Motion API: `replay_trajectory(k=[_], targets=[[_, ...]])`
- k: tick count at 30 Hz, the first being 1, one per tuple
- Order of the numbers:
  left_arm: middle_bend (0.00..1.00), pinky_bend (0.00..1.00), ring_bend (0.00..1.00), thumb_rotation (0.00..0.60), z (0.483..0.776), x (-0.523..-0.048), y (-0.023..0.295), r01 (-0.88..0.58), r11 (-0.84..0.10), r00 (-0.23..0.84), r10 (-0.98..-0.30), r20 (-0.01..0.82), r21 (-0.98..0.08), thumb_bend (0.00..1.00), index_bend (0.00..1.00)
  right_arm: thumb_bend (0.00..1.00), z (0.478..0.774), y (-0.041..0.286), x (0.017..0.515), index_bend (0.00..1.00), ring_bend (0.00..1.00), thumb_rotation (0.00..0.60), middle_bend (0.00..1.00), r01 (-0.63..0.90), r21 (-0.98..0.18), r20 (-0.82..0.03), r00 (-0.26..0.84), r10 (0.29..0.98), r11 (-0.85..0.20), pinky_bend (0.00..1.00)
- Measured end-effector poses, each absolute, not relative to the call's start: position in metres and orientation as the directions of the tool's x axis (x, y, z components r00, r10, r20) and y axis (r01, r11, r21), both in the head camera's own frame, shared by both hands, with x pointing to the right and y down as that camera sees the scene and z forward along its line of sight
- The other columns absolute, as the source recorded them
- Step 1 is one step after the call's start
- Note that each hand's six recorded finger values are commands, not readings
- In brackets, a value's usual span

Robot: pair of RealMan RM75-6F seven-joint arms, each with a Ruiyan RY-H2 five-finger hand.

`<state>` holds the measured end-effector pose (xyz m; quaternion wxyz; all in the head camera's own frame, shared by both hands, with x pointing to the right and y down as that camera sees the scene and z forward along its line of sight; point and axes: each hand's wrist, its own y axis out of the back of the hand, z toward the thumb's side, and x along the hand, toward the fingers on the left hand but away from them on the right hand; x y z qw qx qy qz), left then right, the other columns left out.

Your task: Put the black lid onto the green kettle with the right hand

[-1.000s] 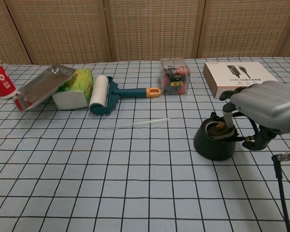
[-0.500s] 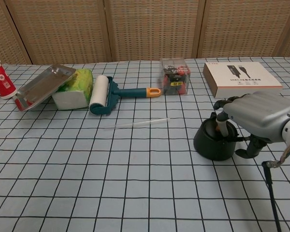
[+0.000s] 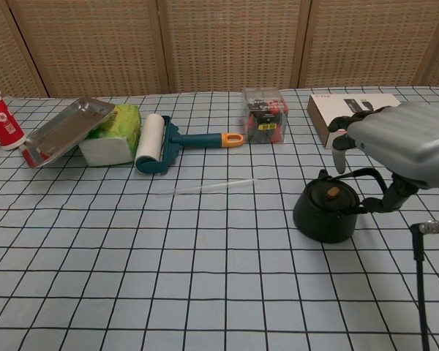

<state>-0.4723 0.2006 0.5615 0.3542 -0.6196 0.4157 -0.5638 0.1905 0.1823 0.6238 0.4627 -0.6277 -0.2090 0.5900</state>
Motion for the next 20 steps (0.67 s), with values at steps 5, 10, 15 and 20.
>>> replay_trajectory(k=[5, 10, 15, 20], targets=[[0.00, 0.00, 0.00, 0.600, 0.561, -0.472, 0.200, -0.119, -0.396, 0.018, -0.918, 0.397, -0.911, 0.02, 0.00, 0.37, 0.606, 0.177, 0.203, 0.29, 0.10, 0.600, 0.10, -0.259, -0.865, -0.485, 0.214, 0.848, -0.430, 0.15], [0.00, 0.00, 0.00, 0.600, 0.563, -0.472, 0.201, -0.118, -0.396, 0.016, -0.918, 0.397, -0.911, 0.02, 0.00, 0.31, 0.587, 0.177, 0.228, 0.18, 0.00, 0.600, 0.01, -0.210, -0.910, -0.398, 0.202, 0.895, -0.357, 0.02], [0.00, 0.00, 0.00, 0.600, 0.565, -0.471, 0.201, -0.109, -0.396, 0.021, -0.918, 0.396, -0.912, 0.02, 0.00, 0.23, 0.580, 0.183, 0.265, 0.08, 0.00, 0.600, 0.00, -0.164, -0.934, -0.343, 0.160, 0.926, -0.318, 0.00], [0.00, 0.00, 0.00, 0.600, 0.568, -0.471, 0.201, -0.106, -0.396, 0.017, -0.918, 0.396, -0.912, 0.02, 0.00, 0.23, 0.583, 0.195, 0.307, 0.05, 0.00, 0.600, 0.00, -0.135, -0.936, -0.340, 0.100, 0.935, -0.326, 0.00]])
